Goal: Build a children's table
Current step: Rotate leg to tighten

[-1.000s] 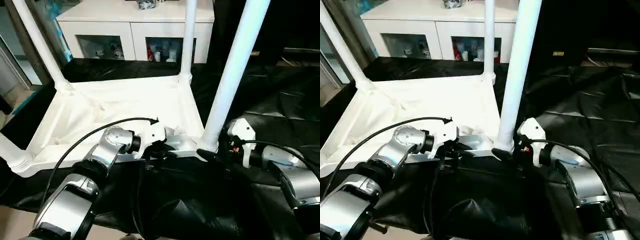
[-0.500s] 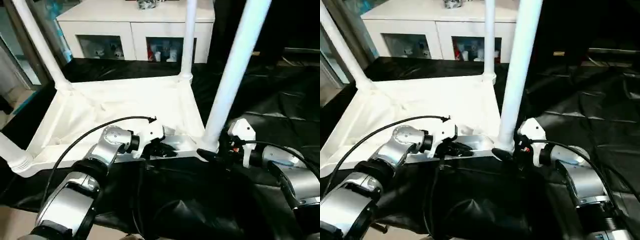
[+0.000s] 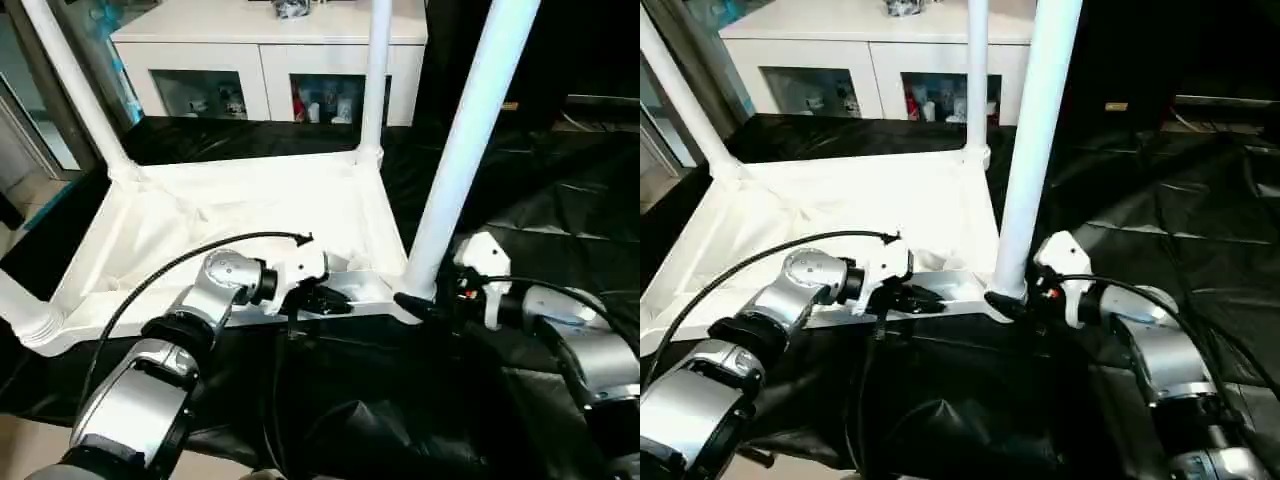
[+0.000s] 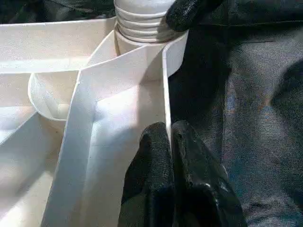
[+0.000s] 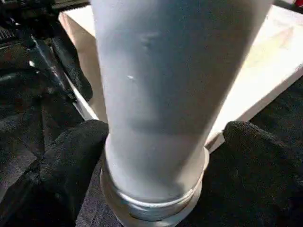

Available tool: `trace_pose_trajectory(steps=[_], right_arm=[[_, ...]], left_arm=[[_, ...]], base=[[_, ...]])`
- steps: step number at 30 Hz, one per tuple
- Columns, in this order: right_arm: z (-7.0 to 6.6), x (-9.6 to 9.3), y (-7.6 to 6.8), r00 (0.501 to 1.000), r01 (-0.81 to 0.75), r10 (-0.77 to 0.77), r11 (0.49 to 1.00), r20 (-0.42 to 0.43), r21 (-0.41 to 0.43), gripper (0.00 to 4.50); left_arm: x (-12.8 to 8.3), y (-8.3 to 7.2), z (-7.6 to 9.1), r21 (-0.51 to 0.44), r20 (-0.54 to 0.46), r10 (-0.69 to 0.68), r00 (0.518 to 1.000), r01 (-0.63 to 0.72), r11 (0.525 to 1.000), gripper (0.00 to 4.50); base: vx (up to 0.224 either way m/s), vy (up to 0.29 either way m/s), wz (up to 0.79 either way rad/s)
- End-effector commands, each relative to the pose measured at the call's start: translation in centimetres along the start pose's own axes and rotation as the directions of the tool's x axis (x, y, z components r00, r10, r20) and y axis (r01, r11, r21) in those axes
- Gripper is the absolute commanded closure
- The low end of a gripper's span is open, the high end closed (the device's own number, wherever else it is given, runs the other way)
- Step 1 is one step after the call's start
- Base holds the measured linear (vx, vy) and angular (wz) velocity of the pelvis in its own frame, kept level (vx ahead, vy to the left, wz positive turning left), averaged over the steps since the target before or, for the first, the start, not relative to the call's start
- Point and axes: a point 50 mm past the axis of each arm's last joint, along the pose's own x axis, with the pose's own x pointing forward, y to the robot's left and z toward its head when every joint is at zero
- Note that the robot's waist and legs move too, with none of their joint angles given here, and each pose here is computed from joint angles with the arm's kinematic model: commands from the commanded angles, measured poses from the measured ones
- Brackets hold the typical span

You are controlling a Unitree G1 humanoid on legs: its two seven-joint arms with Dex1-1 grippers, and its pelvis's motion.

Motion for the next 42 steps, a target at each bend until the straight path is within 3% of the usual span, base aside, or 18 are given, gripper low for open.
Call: trace_pose_trajectory(steps=[1,10,12,21,25,28,33,37,39,40,42], right_arm=[[0.4,0.3,-0.1,1.000,-0.029,0.029,0.999,0.001,-0.019,0.33],[0.0,0.7,0.1,0.998,-0.058,0.058,0.998,-0.017,-0.016,1.04],[-0.2,0.9,0.2,0.998,-0.066,0.066,0.998,-0.023,-0.016,1.40],[-1.1,1.4,0.8,0.995,-0.089,0.089,0.996,-0.034,-0.001,1.72],[-2.0,1.6,1.4,0.997,-0.062,0.063,0.998,-0.036,0.019,1.73],[-3.2,2.1,1.3,0.995,0.088,-0.085,0.994,-0.053,0.071,1.74],[-3.8,4.2,1.4,0.944,0.329,-0.328,0.915,-0.044,0.235,1.74],[-3.1,6.7,2.4,0.935,0.349,-0.353,0.898,-0.034,0.267,1.74],[-2.4,7.6,2.9,0.943,0.324,-0.334,0.907,-0.008,0.268,1.18],[-1.3,8.8,3.6,0.953,0.279,-0.301,0.920,0.042,0.276,1.04],[-0.9,9.1,3.8,0.956,0.262,-0.286,0.928,0.056,0.265,0.84]], left_arm=[[-0.1,-0.6,-1.4,-0.023,-0.087,-0.053,0.995,0.051,0.998,4.50],[-0.2,-0.6,-1.5,-0.027,-0.088,-0.049,0.995,0.046,0.999,4.50],[-0.2,-0.6,-1.5,-0.027,-0.088,-0.046,0.995,0.043,0.999,4.50],[-0.4,-0.5,-1.8,-0.043,-0.072,-0.009,0.997,0.005,0.999,4.50],[-0.3,-0.2,-1.8,-0.060,-0.070,0.059,0.996,-0.063,0.996,4.50],[0.3,0.3,-1.5,-0.095,-0.065,0.148,0.987,-0.153,0.984,4.50],[3.1,0.6,0.2,-0.136,-0.023,0.224,0.974,-0.225,0.965,4.50],[5.5,0.4,1.7,-0.128,-0.005,0.252,0.968,-0.251,0.960,4.50],[6.2,0.2,2.2,-0.114,0.003,0.245,0.969,-0.244,0.963,4.50],[7.2,-0.2,2.9,-0.095,0.016,0.222,0.975,-0.219,0.971,4.50],[7.4,-0.4,3.1,-0.089,0.021,0.201,0.979,-0.199,0.976,4.50]], base=[[0.000,0.000,0.00],[0.000,0.000,0.00],[0.000,0.000,0.00],[0.000,0.000,0.00],[0.000,0.000,0.00],[0.000,0.000,0.00],[-0.010,0.001,0.00],[-0.025,0.020,-0.01],[0.000,0.000,0.00],[0.000,0.000,0.00],[0.000,0.000,0.00]])
